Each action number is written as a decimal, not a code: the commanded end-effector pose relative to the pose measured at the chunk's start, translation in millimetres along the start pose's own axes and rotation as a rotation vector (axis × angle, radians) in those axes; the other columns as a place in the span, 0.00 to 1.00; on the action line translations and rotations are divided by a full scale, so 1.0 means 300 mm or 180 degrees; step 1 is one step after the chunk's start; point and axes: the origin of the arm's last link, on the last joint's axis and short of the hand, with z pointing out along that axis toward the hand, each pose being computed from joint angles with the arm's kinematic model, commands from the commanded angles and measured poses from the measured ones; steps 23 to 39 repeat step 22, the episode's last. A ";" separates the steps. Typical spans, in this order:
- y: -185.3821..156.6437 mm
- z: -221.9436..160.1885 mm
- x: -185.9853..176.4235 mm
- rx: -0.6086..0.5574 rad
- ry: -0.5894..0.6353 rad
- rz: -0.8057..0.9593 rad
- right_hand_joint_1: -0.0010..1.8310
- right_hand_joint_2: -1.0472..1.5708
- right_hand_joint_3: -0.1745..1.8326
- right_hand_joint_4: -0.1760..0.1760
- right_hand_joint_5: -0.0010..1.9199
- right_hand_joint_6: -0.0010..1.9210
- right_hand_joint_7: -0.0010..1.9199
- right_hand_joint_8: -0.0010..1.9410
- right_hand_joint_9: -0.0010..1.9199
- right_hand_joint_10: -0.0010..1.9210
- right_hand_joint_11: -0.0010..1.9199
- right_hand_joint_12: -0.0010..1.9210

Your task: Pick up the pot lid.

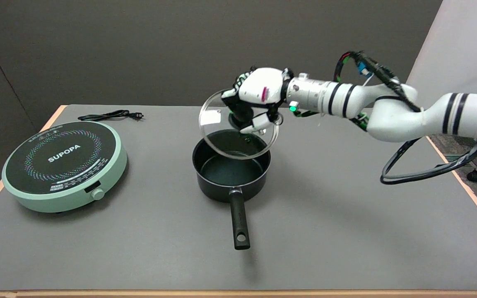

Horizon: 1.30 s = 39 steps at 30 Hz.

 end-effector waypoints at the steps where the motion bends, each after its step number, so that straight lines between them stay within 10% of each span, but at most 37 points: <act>1: 0.281 -0.207 0.122 -0.0804 0.0156 -0.0279 0.73 0.72 0.51 1.00 0.24 0.89 0.41 0.82 0.35 0.99 0.26 0.78; 18: 0.503 -0.563 -0.046 -0.1983 0.0108 0.0381 0.75 0.67 0.56 1.00 0.28 0.88 0.46 0.78 0.43 0.97 0.35 0.66; 39: 0.499 -0.607 -0.131 -0.2092 -0.0126 0.0503 0.75 0.67 0.56 1.00 0.29 0.88 0.46 0.77 0.43 0.96 0.36 0.66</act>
